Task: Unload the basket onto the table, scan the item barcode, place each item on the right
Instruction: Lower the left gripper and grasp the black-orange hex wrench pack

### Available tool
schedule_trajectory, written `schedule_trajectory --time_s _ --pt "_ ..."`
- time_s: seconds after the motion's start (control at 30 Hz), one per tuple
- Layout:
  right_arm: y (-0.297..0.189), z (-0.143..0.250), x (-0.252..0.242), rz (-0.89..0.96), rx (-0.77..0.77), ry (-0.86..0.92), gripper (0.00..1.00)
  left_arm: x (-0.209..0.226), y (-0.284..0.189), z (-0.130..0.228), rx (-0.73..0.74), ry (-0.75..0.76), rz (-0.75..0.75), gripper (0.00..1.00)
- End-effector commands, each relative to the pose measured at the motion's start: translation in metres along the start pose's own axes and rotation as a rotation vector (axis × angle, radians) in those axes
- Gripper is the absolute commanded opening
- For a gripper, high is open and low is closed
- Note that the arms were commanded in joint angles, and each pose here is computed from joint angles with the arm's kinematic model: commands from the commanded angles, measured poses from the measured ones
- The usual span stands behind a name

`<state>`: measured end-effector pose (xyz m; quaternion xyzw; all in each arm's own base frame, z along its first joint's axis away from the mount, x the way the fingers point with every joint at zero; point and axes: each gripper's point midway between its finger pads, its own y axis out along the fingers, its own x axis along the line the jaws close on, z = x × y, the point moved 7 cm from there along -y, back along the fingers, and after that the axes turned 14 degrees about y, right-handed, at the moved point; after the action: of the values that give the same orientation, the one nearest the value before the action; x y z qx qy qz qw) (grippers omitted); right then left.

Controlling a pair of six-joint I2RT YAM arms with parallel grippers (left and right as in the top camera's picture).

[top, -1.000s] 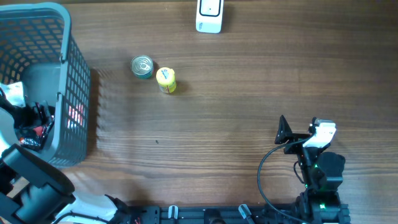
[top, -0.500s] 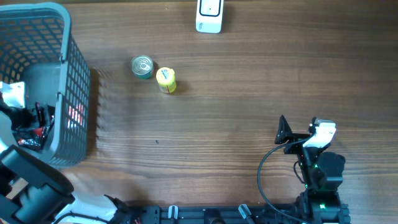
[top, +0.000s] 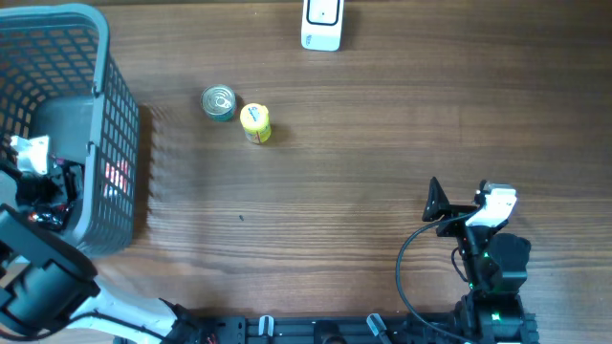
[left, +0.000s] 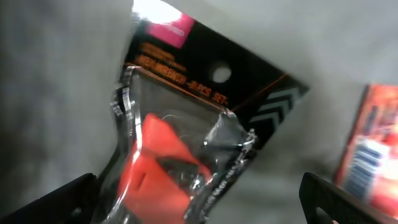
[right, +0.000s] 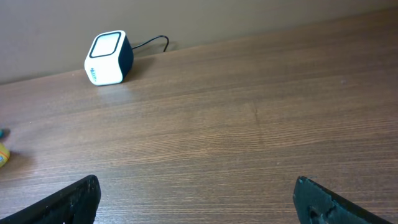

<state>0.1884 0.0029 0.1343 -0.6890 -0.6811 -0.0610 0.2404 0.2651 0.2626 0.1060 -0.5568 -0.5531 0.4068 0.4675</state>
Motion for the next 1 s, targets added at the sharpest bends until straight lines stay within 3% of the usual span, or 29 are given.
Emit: schedule_trajectory --time_s 0.0,0.23,0.3,0.4,0.47,0.5,0.57,0.97 --pt "0.0 0.0 -0.001 0.003 -0.001 0.005 1.0 0.004 0.008 0.007 0.051 0.097 -0.019 1.0" --pt "0.0 0.0 -0.001 0.004 -0.001 0.005 1.0 0.013 0.008 0.002 0.033 0.116 -0.076 0.98" --pt "0.0 0.0 -0.001 0.004 -0.001 0.005 1.0 0.014 0.008 0.003 0.038 0.142 -0.079 0.83" --pt "0.0 0.0 -0.001 0.003 -0.001 0.005 1.0 0.015 0.008 0.003 0.045 0.141 -0.089 0.78" --pt "0.0 0.0 -0.001 0.003 -0.002 0.005 1.0 0.015 0.008 0.003 0.045 0.141 -0.089 0.79" --pt "0.0 0.0 -0.001 0.003 -0.002 0.005 1.0 0.015 0.008 0.003 0.045 0.141 -0.089 0.89" --pt "0.0 0.0 -0.001 0.003 -0.002 0.005 1.0 0.015 0.008 0.003 0.046 0.141 -0.088 0.99" --pt "0.0 0.0 -0.001 0.004 -0.002 0.005 1.0 0.011 0.032 0.01 0.088 0.134 -0.032 0.93"
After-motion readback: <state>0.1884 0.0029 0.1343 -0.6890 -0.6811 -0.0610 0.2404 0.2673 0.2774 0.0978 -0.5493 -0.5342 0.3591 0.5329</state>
